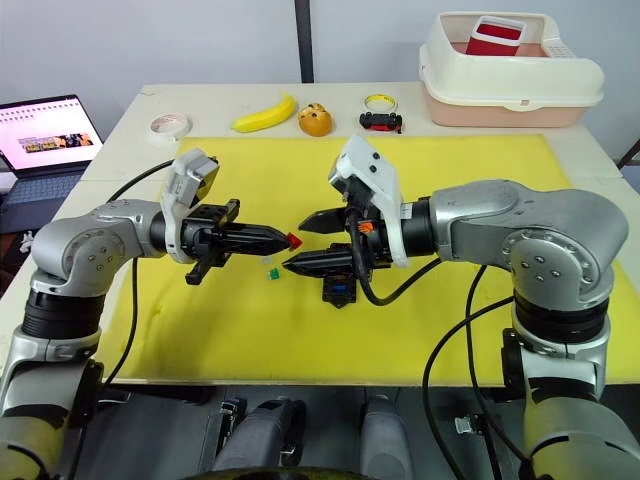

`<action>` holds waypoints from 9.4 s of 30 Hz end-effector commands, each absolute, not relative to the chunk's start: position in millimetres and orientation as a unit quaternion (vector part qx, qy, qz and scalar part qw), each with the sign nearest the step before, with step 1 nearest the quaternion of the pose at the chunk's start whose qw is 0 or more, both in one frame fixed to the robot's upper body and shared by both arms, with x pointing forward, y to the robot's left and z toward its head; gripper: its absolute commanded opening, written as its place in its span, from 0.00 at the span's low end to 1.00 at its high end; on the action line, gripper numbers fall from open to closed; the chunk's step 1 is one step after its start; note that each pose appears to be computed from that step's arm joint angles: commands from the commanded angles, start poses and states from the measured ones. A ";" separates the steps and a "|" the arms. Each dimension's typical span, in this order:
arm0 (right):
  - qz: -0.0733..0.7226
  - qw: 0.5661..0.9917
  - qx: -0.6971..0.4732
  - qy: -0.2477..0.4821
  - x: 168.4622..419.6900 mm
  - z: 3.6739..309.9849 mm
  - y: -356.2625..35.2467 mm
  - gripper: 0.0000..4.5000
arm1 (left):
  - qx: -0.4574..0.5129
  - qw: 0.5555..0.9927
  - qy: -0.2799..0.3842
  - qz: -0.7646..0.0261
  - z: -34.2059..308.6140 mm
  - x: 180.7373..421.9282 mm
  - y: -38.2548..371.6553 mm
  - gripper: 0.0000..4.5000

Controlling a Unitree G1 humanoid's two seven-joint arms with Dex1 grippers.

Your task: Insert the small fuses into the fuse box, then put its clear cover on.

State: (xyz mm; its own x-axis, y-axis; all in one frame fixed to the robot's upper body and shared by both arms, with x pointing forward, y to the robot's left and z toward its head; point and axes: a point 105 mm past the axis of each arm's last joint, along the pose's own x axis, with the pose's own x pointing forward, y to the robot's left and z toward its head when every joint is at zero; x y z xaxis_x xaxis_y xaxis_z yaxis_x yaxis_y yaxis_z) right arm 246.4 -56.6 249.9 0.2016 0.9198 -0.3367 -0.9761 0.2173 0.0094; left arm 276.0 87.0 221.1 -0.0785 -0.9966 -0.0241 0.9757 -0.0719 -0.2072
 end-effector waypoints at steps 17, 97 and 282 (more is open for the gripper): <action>0.617 0.770 -0.094 0.133 246.0 254.4 -52.7 0.49 | -0.047 0.678 0.068 -0.730 230.1 274.5 91.1 0.00; 0.533 0.705 -0.426 0.196 313.3 188.8 -92.2 0.00 | 0.250 0.689 0.058 -0.677 141.3 320.7 47.4 0.99; 0.492 0.786 -0.365 0.080 264.8 235.6 -153.1 0.99 | -0.005 0.709 0.274 -0.650 136.7 290.3 159.9 1.00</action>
